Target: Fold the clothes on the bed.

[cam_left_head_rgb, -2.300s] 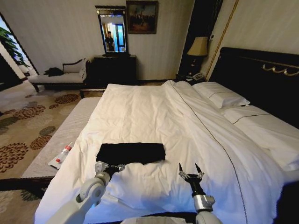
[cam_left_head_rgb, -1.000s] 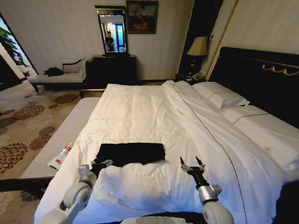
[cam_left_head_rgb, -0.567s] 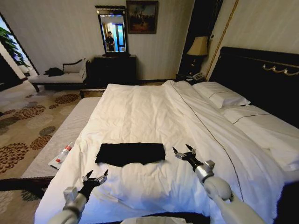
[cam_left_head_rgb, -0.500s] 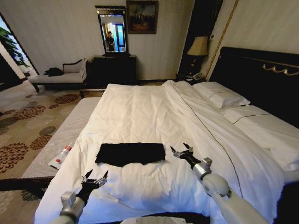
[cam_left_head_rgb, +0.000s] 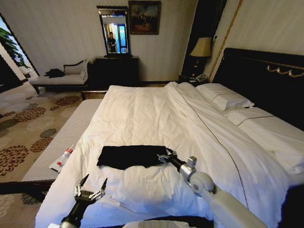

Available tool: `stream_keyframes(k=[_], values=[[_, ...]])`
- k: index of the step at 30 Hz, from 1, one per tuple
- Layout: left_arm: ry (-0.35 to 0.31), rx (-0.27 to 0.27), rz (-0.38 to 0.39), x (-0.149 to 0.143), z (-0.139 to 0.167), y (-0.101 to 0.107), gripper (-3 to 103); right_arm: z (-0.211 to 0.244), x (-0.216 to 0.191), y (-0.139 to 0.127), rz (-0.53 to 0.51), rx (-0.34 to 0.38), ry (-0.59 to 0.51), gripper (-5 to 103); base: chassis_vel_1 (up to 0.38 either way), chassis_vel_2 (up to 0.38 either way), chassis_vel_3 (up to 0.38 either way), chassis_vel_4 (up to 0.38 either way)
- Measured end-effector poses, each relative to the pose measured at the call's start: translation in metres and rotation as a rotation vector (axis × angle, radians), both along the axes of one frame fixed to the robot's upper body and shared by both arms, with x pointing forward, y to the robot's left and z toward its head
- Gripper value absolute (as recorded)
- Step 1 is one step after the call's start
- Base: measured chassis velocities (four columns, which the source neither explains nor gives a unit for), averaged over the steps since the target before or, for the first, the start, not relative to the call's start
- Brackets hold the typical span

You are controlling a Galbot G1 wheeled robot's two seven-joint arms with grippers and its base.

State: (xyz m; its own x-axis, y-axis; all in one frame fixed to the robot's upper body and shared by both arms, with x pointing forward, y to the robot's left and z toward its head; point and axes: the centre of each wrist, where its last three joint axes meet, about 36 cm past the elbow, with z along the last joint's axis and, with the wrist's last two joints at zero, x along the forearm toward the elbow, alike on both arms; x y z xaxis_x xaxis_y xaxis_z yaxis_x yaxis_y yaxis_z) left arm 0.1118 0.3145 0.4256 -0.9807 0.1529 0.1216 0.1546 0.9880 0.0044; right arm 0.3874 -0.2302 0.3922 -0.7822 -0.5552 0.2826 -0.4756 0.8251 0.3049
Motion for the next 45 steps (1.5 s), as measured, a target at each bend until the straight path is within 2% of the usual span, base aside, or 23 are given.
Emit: stream_keyframes(k=[3,7,11,18,23,27,30,34,38,42,45], values=[[-0.015,-0.025,0.024,-0.004,0.003,0.002,100,-0.003,0.009,0.011,0.017,0.032,0.049,100,0.0,0.0,0.0,0.0],[-0.03,-0.033,0.036,-0.003,0.007,0.002,100,-0.007,0.016,0.029,0.037,0.073,0.111,100,0.0,0.0,0.0,0.0],[-0.021,-0.032,0.039,-0.002,0.008,0.002,100,-0.021,0.02,0.039,0.044,0.077,0.154,100,0.0,0.0,0.0,0.0],[-0.017,-0.032,0.041,-0.001,0.008,0.002,100,-0.035,0.018,0.036,0.032,0.062,0.186,100,0.0,0.0,0.0,0.0],[-0.016,-0.032,0.042,0.0,0.008,0.002,100,-0.038,0.0,0.033,0.045,0.049,0.212,100,0.0,0.0,0.0,0.0],[-0.015,-0.032,0.043,0.0,0.008,0.002,100,-0.039,-0.04,0.039,0.07,0.021,0.258,100,0.0,0.0,0.0,0.0],[-0.015,-0.032,0.043,0.0,0.008,0.002,100,-0.039,-0.056,0.042,0.074,0.011,0.277,100,0.0,0.0,0.0,0.0],[-0.014,-0.032,0.043,0.0,0.008,0.002,100,-0.027,-0.054,0.041,0.061,0.025,0.253,100,0.0,0.0,0.0,0.0],[-0.013,-0.033,0.043,0.0,0.008,0.002,100,0.001,-0.014,0.034,0.023,0.05,0.155,100,0.0,0.0,0.0,0.0],[-0.013,-0.033,0.043,0.0,0.007,0.002,100,-0.004,0.01,0.026,-0.016,0.031,0.131,100,0.0,0.0,0.0,0.0],[-0.013,-0.032,0.044,0.0,0.007,0.002,100,-0.017,0.011,0.022,-0.029,0.016,0.147,100,0.0,0.0,0.0,0.0]])
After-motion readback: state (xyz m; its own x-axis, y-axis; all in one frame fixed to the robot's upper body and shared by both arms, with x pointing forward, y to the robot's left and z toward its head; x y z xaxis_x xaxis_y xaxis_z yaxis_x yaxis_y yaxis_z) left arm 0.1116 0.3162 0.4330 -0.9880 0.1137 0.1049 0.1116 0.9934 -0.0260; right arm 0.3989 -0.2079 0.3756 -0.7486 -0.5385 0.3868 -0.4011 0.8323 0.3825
